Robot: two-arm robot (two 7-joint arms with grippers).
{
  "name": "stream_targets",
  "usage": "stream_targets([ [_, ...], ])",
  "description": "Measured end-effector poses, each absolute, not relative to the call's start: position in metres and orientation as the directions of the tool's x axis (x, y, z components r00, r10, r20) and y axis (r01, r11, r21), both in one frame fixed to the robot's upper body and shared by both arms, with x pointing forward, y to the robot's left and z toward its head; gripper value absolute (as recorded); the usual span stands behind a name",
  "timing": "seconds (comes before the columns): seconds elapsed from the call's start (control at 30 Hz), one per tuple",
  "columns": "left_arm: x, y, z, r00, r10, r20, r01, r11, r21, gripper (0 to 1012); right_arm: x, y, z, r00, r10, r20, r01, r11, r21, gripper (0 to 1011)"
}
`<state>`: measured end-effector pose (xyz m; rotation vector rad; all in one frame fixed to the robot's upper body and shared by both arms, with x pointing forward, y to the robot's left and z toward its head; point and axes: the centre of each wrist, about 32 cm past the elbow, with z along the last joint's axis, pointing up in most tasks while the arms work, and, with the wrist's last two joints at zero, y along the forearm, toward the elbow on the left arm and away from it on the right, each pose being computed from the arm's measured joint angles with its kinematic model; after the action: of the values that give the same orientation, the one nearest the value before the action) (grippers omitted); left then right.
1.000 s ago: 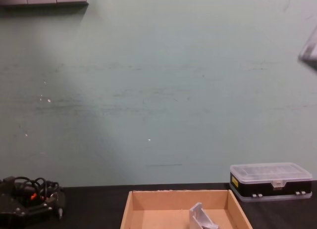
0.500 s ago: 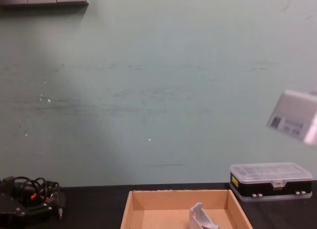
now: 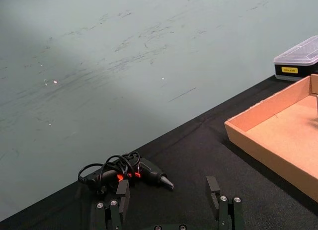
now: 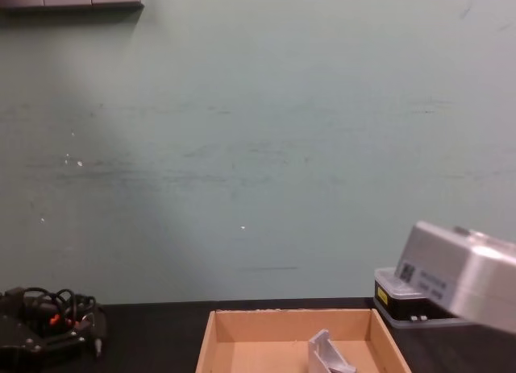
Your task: Use one hand to pick up the angle iron from the table and place it into the box.
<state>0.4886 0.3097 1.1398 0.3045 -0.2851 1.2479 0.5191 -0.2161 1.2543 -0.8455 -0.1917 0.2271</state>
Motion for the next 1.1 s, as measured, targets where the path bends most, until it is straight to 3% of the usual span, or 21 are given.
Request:
stream_targets([
  [0.9,0.489,0.310,1.140,0.292,0.880,0.374,-0.955,0.287,0.070,1000,0.528,-0.200,1.240,0.953,0.294,0.069,-0.140,0.632,-0.763,1000],
  [1.1,0.489,0.310,1.140,0.292,0.880,0.374,-0.955,0.287,0.070,1000,0.528,-0.198,1.239,0.953,0.294,0.072,-0.138,0.633,-0.761,883],
])
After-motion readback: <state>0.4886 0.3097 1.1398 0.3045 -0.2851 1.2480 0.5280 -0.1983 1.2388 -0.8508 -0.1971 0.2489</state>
